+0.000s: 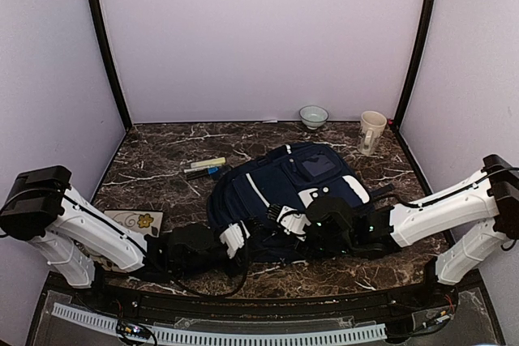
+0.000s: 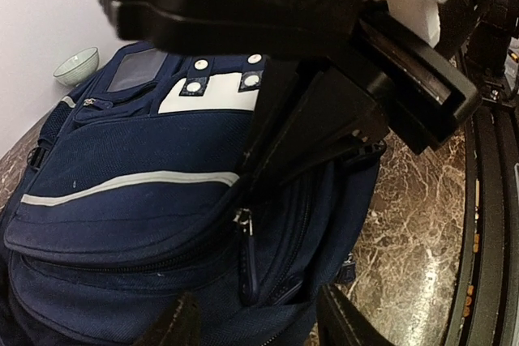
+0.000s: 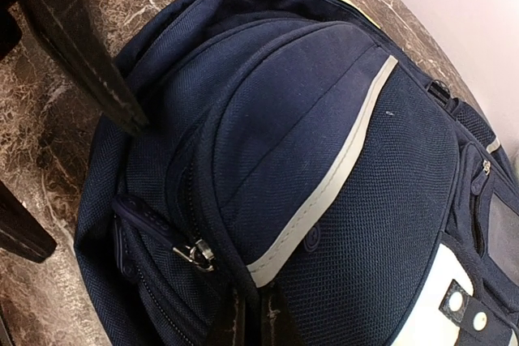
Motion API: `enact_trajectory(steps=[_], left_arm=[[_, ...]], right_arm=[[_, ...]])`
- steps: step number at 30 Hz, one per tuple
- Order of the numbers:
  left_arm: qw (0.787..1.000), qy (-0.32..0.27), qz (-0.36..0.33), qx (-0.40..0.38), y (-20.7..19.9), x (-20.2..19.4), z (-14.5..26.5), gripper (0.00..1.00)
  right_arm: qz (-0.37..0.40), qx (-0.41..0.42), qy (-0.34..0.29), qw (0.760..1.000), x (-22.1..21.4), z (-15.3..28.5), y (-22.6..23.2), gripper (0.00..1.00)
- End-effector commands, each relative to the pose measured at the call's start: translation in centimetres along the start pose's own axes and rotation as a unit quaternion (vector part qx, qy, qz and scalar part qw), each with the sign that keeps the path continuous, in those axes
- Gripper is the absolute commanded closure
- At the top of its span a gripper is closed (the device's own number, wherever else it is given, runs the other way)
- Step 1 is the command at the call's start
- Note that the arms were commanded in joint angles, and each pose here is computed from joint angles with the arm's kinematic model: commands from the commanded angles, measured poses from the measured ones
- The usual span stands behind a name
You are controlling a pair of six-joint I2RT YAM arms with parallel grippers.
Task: Pack the student bag
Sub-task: Pick up the second largest pocket of the student bag.
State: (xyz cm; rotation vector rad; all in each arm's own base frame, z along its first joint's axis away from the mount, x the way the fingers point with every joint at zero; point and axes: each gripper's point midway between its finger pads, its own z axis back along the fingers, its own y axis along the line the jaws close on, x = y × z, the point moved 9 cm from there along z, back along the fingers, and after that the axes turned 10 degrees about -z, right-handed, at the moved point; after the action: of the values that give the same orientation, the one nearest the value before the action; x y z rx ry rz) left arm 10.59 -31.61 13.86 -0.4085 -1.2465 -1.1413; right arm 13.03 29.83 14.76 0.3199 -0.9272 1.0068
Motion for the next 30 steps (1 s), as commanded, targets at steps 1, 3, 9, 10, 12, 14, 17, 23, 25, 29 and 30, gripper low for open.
enact_trajectory(steps=[1,3,9,10,12,14,17,23,25,29,30], left_arm=[[1.000,-0.007,-0.004,0.014,-0.5,0.8,-0.9,0.52],[1.000,0.000,-0.012,0.028,-0.8,1.0,-1.3,0.56],[0.996,0.019,-0.033,0.076,-1.3,1.1,-2.2,0.61],[0.996,0.021,-0.035,0.081,-1.3,1.0,-2.3,0.63],[0.995,0.024,-0.035,0.094,-1.1,0.9,-2.3,0.65],[0.993,0.028,-0.034,0.110,-0.8,0.8,-2.3,0.66],[0.990,0.035,-0.036,0.133,-0.6,0.7,-2.3,0.70],[0.991,0.051,-0.054,0.114,-1.0,0.5,-2.8,0.74],[0.992,0.052,-0.055,0.096,-1.4,0.4,-2.9,0.75],[0.994,0.051,-0.053,0.086,-1.7,0.3,-3.0,0.77],[0.993,0.051,-0.054,0.087,-1.7,0.3,-3.0,0.80]], right_arm=[[-0.038,0.027,-0.028,0.999,2.0,0.4,0.4,1.00],[-0.038,0.031,-0.027,0.998,2.0,0.5,0.5,1.00],[-0.039,0.036,-0.024,0.998,2.1,0.6,0.5,1.00],[-0.039,0.036,-0.023,0.998,2.0,0.5,0.5,1.00],[-0.040,0.039,-0.022,0.998,2.1,0.5,0.6,1.00],[-0.039,0.041,-0.022,0.998,2.1,0.6,0.6,1.00],[-0.039,0.046,-0.022,0.998,2.2,0.7,0.8,1.00],[-0.039,0.053,-0.031,0.997,2.6,1.3,0.8,1.00],[-0.039,0.054,-0.034,0.997,2.7,1.5,0.8,1.00],[-0.041,0.056,-0.037,0.997,2.8,1.7,0.8,1.00],[-0.040,0.057,-0.037,0.997,2.8,1.7,0.8,1.00]])
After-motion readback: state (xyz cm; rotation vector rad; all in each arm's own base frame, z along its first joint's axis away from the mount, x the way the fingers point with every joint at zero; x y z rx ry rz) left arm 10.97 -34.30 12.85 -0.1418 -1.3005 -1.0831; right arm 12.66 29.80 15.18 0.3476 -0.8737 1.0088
